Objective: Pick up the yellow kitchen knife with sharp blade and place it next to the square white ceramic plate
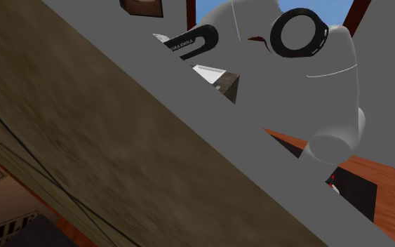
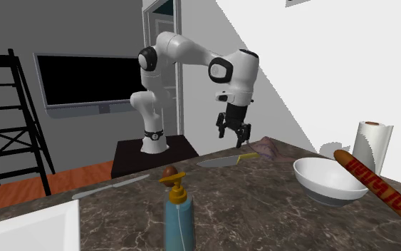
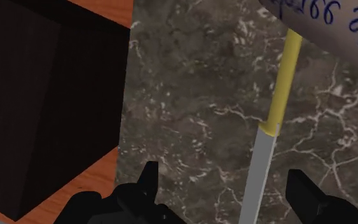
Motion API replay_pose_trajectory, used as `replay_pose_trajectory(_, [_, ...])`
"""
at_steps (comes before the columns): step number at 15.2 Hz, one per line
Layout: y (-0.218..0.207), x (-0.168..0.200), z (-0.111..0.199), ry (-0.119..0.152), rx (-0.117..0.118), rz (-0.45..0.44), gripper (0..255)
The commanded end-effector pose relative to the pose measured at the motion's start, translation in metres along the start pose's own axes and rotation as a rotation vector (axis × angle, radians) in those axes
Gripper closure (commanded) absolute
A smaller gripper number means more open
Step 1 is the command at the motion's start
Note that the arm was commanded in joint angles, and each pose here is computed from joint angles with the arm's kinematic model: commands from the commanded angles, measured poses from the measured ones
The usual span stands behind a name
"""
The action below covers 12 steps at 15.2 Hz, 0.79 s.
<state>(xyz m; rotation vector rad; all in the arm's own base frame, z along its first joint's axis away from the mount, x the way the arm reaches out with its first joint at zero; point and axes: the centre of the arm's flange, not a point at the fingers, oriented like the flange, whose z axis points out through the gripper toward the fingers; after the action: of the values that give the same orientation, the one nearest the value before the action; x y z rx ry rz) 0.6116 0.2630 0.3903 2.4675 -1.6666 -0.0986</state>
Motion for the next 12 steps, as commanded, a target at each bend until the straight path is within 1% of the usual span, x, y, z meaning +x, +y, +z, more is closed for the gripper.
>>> replay_pose_trajectory(1, [-0.028,0.006,0.014,-0.004,-0.018,0.079,0])
replay_pose_trajectory(3, [-0.048,0.013,0.025,-0.008,-0.032,0.139,0])
replay_pose_trajectory(10, [-0.047,0.013,0.062,-0.008,-0.032,0.139,0])
replay_pose_trajectory(12, [-0.047,0.013,0.065,-0.008,-0.032,0.139,0])
